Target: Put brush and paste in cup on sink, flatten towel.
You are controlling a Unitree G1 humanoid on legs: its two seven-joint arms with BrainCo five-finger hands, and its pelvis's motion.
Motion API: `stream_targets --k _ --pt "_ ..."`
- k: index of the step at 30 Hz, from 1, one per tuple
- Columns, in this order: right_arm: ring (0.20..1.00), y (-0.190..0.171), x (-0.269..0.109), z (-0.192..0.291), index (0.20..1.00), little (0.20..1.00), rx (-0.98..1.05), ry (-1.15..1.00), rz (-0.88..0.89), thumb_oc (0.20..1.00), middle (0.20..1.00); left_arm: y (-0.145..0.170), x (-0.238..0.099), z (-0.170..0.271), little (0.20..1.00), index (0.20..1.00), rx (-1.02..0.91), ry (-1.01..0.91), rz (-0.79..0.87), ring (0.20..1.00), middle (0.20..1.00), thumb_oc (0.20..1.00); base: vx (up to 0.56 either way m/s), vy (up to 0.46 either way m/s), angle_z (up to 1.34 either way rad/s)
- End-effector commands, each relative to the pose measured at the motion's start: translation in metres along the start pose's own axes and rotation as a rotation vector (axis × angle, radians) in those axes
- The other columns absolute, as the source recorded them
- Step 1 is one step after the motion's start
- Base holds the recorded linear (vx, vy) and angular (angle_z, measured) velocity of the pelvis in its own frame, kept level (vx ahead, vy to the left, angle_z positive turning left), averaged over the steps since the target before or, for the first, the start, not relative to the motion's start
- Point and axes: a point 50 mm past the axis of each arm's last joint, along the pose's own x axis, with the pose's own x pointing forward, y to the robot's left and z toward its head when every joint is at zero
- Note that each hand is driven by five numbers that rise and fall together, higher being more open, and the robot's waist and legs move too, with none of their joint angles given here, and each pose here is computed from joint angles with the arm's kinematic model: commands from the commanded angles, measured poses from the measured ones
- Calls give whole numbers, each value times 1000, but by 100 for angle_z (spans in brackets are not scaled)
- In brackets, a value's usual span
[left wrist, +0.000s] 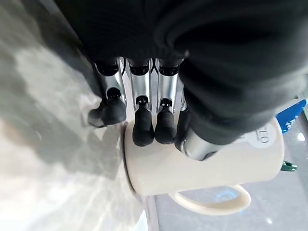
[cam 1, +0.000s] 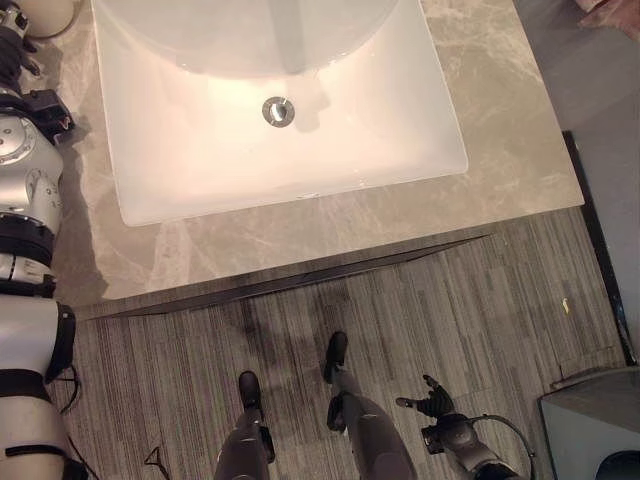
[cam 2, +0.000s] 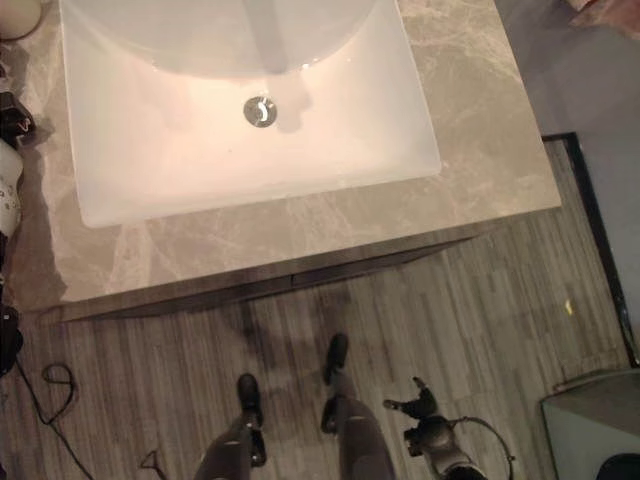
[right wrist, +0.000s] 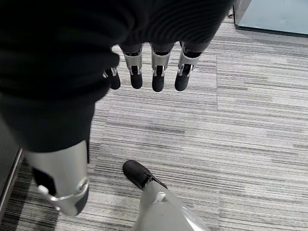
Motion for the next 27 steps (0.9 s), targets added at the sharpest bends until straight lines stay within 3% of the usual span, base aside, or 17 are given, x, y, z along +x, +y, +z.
stream_targets --k 1,18,27 --pt "1000 -18 3 3 1000 1000 30 -16 -51 1000 1000 16 15 42 200 200 3 -118 68 200 200 200 0 0 0" --pt "1000 -28 -8 -30 1000 1000 73 51 -52 1000 1000 58 31 101 200 200 59 -225 201 200 200 200 4 15 -7" --pt "1000 -34 -13 -41 1000 1000 96 75 -64 1000 1000 56 35 115 200 200 82 -232 211 200 200 200 -8 38 0"
